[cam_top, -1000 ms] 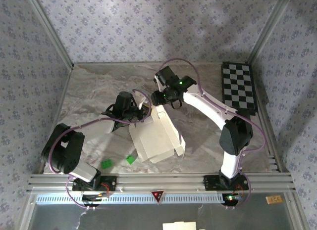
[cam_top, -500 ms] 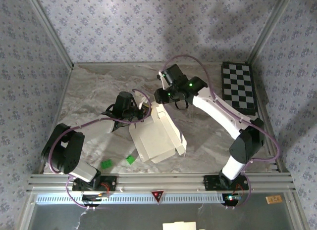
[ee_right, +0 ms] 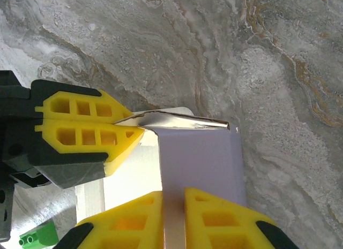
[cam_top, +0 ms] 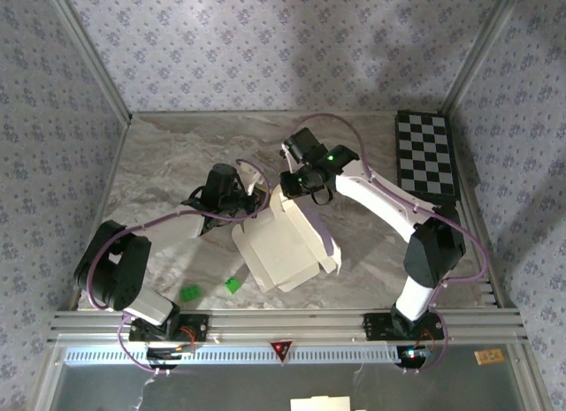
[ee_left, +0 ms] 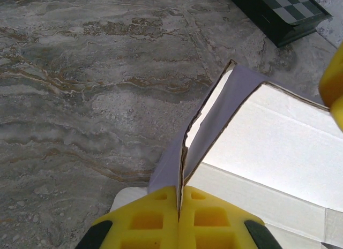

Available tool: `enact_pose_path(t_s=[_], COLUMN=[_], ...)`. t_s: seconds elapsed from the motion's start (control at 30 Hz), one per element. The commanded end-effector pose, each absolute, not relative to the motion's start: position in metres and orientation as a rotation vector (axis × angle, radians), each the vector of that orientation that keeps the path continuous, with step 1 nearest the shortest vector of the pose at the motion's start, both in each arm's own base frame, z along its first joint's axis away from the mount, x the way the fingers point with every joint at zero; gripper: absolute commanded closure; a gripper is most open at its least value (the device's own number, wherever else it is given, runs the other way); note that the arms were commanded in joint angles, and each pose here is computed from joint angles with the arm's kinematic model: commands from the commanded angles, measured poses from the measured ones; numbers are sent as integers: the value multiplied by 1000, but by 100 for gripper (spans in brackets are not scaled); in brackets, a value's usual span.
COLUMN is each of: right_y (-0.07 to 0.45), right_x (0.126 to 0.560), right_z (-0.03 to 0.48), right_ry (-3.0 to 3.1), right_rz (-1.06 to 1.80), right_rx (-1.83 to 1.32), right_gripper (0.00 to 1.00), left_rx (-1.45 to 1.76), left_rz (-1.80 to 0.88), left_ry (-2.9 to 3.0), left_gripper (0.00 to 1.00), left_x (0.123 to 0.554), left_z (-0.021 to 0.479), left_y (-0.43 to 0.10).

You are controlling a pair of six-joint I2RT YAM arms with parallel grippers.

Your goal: Fold the paper box

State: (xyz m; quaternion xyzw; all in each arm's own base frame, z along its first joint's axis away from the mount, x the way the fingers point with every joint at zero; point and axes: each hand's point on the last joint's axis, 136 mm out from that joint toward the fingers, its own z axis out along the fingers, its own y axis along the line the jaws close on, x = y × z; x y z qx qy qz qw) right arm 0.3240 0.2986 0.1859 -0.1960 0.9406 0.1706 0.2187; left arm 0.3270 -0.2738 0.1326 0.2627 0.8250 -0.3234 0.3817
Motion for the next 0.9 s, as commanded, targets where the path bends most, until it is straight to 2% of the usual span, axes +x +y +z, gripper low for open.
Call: enact_pose_path(t_s=[0.0, 0.57, 0.73, 0.87], right_y=[296, 295, 294, 293], right_x=[315, 310, 314, 317], right_z=[165, 134, 160, 196], right_ry=[2666, 2730, 2665, 2585], right_rz=[436, 481, 517, 594], right_rx=[-565, -548, -533, -513], right_gripper=[84, 86, 84, 78], left_rx=[664, 675, 679, 679], left_rz=[-826, -838, -837, -834], left_ry=[2258, 2245, 2249, 2250], left_gripper=[98, 98, 98, 98], left_x=[308, 307, 306, 306], left_z=[100, 103, 101, 101], left_y=[-266, -268, -267, -267])
